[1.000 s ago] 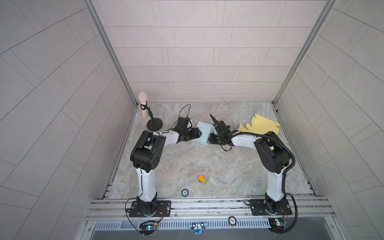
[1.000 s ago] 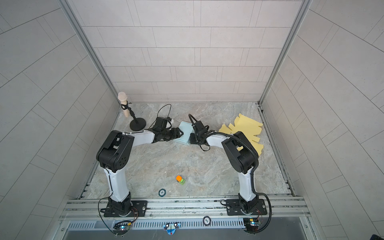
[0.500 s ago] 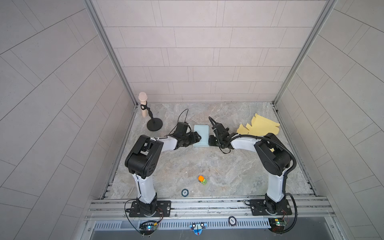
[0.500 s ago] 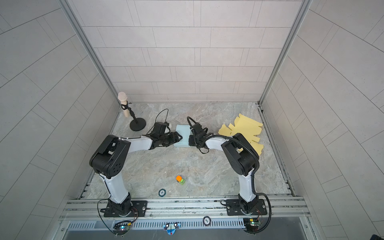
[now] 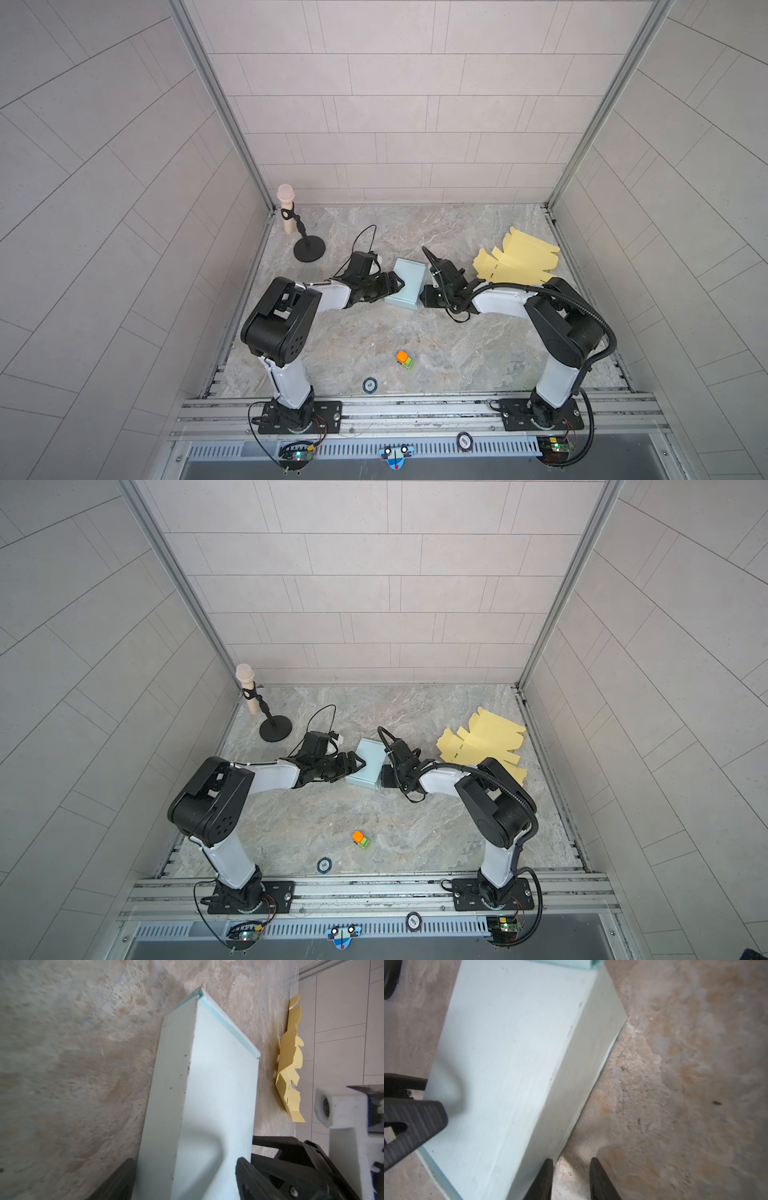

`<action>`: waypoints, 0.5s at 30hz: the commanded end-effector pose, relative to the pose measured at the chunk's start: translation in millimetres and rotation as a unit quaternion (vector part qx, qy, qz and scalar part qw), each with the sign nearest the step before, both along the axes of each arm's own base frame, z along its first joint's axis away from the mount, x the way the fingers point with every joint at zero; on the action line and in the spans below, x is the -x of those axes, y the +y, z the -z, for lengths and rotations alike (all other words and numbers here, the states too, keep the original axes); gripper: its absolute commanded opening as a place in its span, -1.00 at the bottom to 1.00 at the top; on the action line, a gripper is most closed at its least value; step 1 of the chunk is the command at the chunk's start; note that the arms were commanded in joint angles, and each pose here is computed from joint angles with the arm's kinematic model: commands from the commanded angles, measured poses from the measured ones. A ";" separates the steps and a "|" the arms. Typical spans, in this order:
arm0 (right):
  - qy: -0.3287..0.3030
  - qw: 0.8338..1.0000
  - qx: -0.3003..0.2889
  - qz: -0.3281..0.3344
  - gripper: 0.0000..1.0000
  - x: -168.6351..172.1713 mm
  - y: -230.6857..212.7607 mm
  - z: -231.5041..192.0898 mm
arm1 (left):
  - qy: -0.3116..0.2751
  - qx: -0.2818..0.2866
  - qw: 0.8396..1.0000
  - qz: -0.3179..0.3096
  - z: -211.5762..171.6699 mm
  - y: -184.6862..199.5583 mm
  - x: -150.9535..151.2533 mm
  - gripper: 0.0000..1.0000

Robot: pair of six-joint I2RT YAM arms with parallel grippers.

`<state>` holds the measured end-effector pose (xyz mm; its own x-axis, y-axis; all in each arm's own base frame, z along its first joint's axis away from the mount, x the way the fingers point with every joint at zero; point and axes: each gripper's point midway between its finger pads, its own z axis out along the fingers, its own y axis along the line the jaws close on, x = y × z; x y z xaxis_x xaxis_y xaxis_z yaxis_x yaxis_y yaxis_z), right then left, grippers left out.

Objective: Fold the paper box

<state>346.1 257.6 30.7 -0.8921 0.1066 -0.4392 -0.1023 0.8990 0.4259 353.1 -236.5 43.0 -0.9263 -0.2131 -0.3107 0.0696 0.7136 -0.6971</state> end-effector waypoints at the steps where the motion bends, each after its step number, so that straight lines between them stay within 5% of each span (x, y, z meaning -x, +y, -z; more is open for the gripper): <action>1: -0.003 1.000 -0.015 -0.003 -0.34 -5.2 -2.0 -11.9 | 0.006 0.002 1.000 0.028 -9.6 2.9 11.8 0.63; 15: 0.001 0.999 0.019 0.030 -0.55 -43.1 -25.8 -17.0 | -0.013 -0.026 0.999 0.027 -23.2 -0.9 -27.4 0.72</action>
<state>388.2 234.3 56.4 -0.8741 0.1668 -0.4563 -0.0554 0.8989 0.4346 372.0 -235.9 66.9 -0.9267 -0.1573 -0.3413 0.1199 0.7371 -0.6651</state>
